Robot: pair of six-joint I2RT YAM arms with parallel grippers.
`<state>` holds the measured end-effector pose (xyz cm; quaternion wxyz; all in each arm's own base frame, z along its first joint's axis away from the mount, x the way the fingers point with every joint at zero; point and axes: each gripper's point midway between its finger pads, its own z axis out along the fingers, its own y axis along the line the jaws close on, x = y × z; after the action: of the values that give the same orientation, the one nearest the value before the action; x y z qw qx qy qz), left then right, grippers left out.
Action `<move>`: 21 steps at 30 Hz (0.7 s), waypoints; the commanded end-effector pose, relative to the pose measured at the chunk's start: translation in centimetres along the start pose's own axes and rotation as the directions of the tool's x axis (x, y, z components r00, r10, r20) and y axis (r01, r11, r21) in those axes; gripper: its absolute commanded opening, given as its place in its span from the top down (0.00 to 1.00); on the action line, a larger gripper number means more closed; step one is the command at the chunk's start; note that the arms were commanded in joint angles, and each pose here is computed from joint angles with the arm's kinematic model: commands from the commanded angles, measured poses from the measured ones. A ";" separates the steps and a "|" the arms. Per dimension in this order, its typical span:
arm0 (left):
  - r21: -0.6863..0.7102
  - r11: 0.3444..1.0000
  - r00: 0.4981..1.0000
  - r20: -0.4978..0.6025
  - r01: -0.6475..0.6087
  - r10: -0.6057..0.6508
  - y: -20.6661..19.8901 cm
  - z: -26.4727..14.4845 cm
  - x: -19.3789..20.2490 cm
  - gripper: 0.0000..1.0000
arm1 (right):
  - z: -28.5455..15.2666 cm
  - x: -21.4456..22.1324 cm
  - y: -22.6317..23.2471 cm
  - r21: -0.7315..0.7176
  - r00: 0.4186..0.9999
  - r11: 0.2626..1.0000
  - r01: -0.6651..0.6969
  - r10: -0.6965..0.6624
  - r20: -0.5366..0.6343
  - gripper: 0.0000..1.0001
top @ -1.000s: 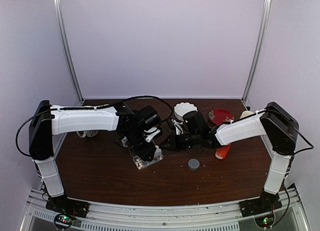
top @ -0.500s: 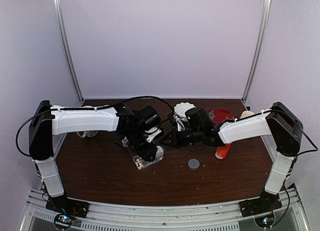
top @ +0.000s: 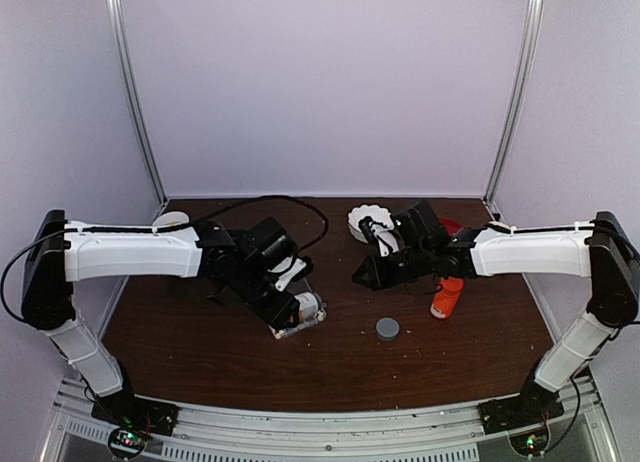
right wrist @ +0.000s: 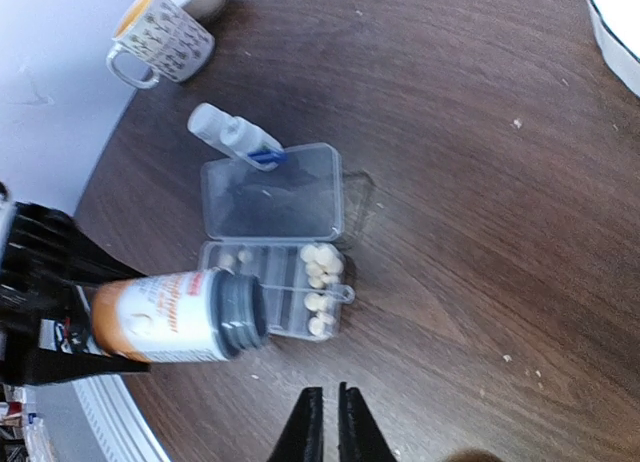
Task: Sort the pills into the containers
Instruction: Pour the pill into the compartment of the pill container.
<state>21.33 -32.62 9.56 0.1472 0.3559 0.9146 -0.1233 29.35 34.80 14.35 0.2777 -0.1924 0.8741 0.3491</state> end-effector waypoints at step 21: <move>-0.023 0.974 0.335 0.937 -0.227 0.100 -1.2 -22.9 -4.4 1.00 | -3.3 8.3 -6.2 0.348 0.878 0.879 0.325 -0.144 -0.457 0.19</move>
<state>20.12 -29.54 22.77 0.4977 0.3338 0.7414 -0.3021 25.53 27.31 9.40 0.1891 -0.2962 0.9313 0.0957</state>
